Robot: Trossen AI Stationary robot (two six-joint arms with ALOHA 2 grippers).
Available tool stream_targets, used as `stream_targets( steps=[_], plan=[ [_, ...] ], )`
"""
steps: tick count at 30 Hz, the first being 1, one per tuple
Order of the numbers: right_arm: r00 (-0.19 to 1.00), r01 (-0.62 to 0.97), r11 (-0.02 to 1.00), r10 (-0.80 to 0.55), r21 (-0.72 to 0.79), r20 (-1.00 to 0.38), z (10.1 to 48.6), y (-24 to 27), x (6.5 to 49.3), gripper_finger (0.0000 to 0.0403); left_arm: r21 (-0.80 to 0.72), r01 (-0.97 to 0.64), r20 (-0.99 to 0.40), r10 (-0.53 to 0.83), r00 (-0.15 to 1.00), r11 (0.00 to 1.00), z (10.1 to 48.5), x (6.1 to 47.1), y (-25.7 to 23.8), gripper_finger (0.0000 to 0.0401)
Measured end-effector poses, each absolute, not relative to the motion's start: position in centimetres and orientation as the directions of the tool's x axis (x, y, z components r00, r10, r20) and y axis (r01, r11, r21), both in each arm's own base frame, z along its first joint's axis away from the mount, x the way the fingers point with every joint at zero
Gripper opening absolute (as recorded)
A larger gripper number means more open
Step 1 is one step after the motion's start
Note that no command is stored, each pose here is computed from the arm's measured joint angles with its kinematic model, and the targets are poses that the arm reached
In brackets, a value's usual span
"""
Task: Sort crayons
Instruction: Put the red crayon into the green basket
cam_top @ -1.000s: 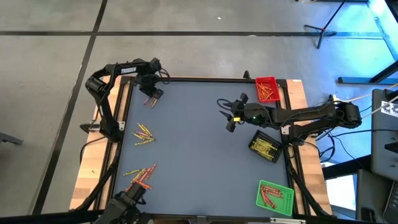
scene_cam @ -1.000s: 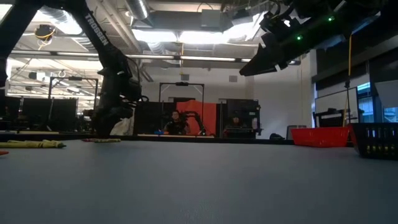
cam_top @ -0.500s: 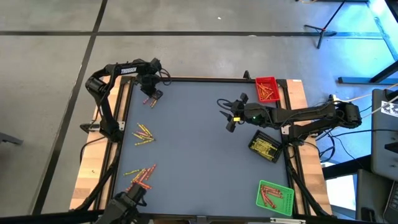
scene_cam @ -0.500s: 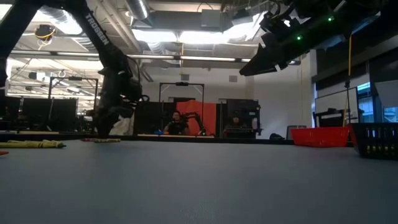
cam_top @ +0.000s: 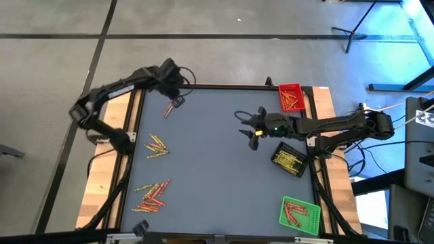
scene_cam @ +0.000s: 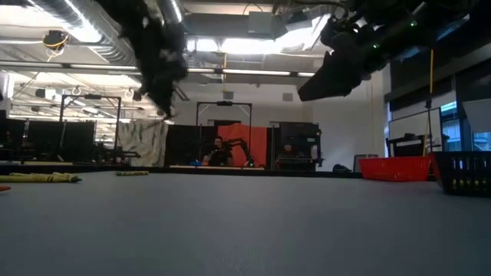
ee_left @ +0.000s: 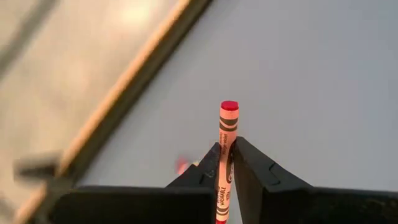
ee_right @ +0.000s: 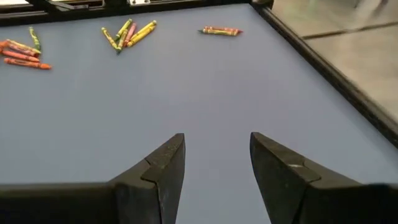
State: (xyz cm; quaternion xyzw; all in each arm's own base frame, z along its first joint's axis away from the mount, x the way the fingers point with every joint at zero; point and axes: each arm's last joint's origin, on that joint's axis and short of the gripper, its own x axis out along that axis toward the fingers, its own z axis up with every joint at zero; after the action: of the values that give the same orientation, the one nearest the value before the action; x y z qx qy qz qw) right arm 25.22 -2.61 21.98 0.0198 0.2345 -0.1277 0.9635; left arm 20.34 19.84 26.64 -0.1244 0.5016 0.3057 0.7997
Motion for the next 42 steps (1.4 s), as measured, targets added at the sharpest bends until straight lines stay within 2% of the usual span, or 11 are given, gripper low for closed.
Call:
stream_targets(
  steps=[3, 7, 14, 17, 23, 27, 31, 42],
  plan=[
    [0.855, 0.25, 0.968, -0.221, 0.0, -0.469, 21.9, -2.6, 25.2, 0.0179, 0.126, -0.536, -0.748, 0.435, 0.502, 0.835, 28.9, 22.2, 17.1, 0.0018],
    [0.865, 0.22, 0.975, -0.185, 0.02, -0.467, 21.9, -2.5, 25.2, 0.0179, 0.148, -0.384, -0.606, 0.391, 0.693, 0.911, 29.8, 24.5, 13.6, 0.0018],
    [0.878, 0.184, 0.982, -0.146, 0.04, -0.456, 22.0, -2.3, 25.3, 0.0179, 0.157, -0.152, -0.467, 0.209, 0.859, 0.976, 28.4, 27.6, 8.1, 0.0018],
    [0.891, 0.156, 0.986, -0.116, 0.056, -0.438, 22.2, -2.3, 25.4, 0.0192, 0.168, -0.089, -0.4, 0.151, 0.904, 0.982, 27.3, 28.1, 6.1, 0.0018],
    [0.933, 0.08, 0.994, -0.047, 0.079, -0.357, 22.2, -2.1, 26.3, 0.0261, 0.172, -0.02, -0.24, 0.061, 0.969, 0.985, 25.6, 28.5, 3.0, 0.0018],
    [0.958, 0.0, 0.999, 0.016, 0.053, -0.288, 21.9, -2.0, 27.5, 0.0283, 0.177, 0.017, -0.173, 0.014, 0.985, 0.984, 24.6, 28.7, 1.6, 0.0018],
    [0.974, -0.09, 0.995, 0.096, 0.039, -0.204, 21.5, -1.9, 28.6, 0.028, 0.182, 0.025, -0.136, 0.0, 0.991, 0.983, 24.0, 29.1, 0.7, 0.0018],
    [0.981, -0.186, 0.982, 0.183, -0.045, -0.065, 21.1, -0.7, 30.3, 0.0242, 0.17, -0.013, -0.079, 0.026, 0.997, 0.985, 23.2, 30.2, 0.2, 0.0018]
  ],
)
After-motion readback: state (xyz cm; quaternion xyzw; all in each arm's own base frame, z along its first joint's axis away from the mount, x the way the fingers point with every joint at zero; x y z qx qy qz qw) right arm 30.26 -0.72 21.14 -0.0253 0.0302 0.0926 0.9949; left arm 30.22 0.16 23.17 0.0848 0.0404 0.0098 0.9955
